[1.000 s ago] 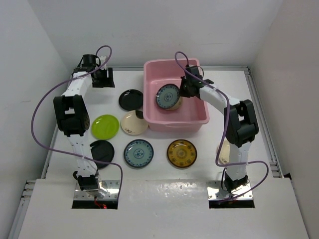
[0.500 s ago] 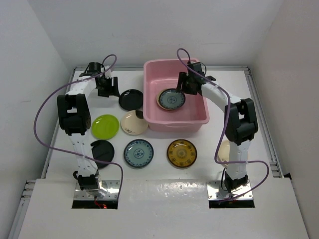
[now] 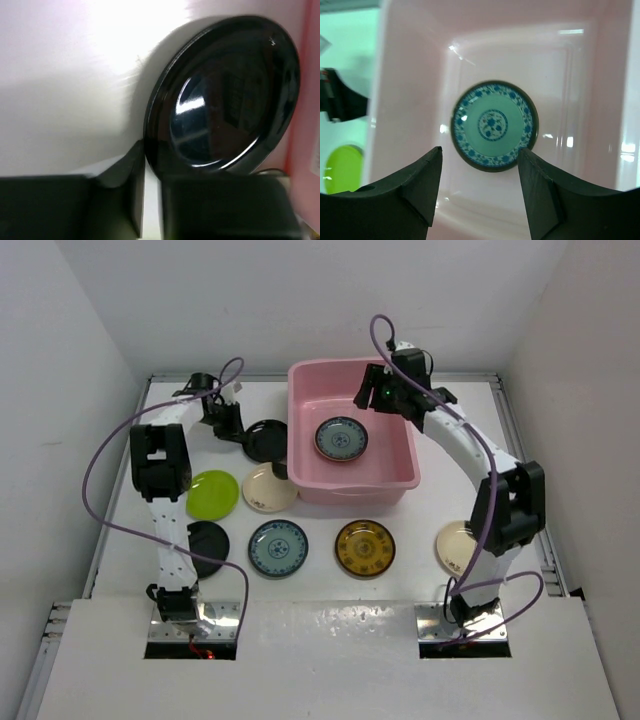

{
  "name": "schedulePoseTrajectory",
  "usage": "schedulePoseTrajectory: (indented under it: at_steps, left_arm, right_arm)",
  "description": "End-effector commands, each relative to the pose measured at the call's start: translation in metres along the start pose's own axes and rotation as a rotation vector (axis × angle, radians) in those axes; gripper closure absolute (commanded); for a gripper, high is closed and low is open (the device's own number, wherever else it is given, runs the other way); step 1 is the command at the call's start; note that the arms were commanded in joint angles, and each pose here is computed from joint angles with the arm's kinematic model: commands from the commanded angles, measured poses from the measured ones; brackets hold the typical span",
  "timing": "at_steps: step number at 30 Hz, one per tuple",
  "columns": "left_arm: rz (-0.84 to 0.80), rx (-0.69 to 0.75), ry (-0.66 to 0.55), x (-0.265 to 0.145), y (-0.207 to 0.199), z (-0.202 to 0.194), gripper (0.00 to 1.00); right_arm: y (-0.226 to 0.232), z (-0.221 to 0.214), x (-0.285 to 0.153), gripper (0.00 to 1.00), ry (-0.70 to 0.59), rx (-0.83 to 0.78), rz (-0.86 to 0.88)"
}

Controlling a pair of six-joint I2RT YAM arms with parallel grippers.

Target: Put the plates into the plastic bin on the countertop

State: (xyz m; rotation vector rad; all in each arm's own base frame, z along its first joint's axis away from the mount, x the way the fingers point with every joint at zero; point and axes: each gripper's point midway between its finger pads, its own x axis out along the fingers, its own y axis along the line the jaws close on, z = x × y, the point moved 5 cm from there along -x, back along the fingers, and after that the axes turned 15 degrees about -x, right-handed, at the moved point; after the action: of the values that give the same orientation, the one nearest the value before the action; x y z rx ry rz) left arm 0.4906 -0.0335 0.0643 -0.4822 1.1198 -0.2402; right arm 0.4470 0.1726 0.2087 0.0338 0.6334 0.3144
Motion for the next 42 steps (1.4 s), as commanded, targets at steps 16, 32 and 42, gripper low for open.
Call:
schedulePoseTrajectory:
  at_steps: [16, 32, 42]
  left_arm:
    - [0.128, 0.289, -0.768, -0.219, -0.104, 0.163, 1.0]
    - [-0.31, 0.43, -0.239, -0.079, -0.277, 0.02, 1.0]
    - [-0.272, 0.545, -0.181, -0.007, -0.284, -0.005, 1.0]
  right_arm:
    - [-0.066, 0.021, -0.1, 0.35, -0.186, 0.143, -0.166]
    - [-0.164, -0.134, -0.158, 0.27, 0.136, 0.539, -0.4]
    - [-0.166, -0.193, -0.185, 0.12, 0.258, 0.649, -0.479]
